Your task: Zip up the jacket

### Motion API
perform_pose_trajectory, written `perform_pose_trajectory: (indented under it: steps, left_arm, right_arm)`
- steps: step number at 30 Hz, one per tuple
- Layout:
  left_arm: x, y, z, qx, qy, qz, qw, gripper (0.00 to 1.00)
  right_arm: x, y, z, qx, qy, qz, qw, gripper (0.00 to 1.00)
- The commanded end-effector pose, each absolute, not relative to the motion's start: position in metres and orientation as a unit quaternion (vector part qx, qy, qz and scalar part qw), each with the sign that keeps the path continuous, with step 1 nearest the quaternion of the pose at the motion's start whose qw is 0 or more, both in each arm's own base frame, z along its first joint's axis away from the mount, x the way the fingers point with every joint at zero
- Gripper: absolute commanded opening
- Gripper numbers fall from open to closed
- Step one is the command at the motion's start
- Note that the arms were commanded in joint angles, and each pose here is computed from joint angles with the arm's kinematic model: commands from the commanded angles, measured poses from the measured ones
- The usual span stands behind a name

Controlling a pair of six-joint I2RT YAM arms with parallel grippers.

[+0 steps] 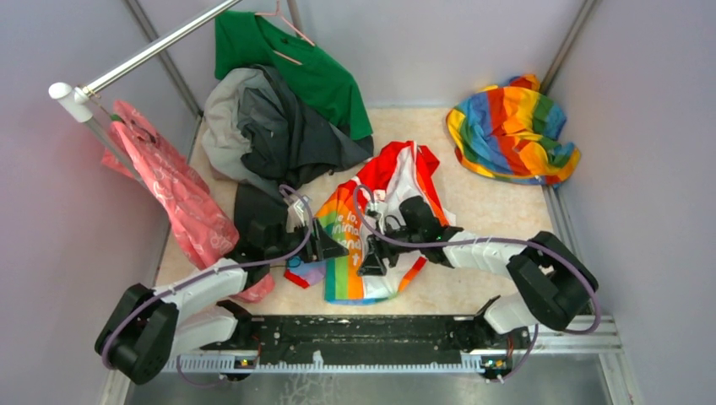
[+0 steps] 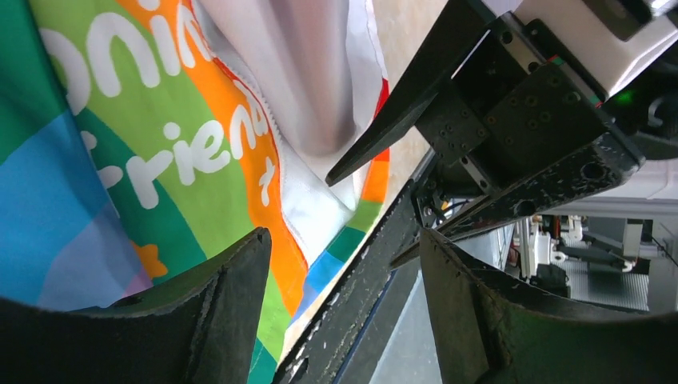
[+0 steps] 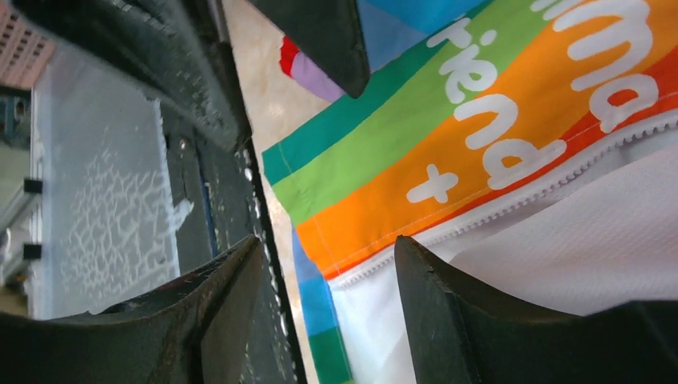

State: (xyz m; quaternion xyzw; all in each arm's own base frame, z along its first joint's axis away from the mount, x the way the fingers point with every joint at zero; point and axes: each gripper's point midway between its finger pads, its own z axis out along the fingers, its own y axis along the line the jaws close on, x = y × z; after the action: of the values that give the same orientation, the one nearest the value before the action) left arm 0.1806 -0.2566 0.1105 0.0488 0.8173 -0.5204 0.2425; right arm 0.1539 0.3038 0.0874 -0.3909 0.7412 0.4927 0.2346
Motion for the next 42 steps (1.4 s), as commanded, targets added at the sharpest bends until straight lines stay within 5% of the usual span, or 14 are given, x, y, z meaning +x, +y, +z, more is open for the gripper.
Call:
perform_pose_trajectory:
  steps: [1,25,42]
  left_arm:
    - [0.184,-0.253,0.111,0.031,0.817,-0.514,0.260,0.74]
    - [0.181,-0.251,0.103,0.032,0.820,-0.511,0.255,0.70]
    - [0.177,-0.250,0.121,0.050,0.797,-0.530,0.286,0.69]
  right_arm:
    - [0.184,0.327,0.101,-0.291,0.786,0.475,0.269,0.61]
    - [0.194,0.332,0.062,-0.208,0.841,0.444,0.230,0.59]
    - [0.194,0.343,0.080,-0.220,0.802,0.527,0.176,0.33]
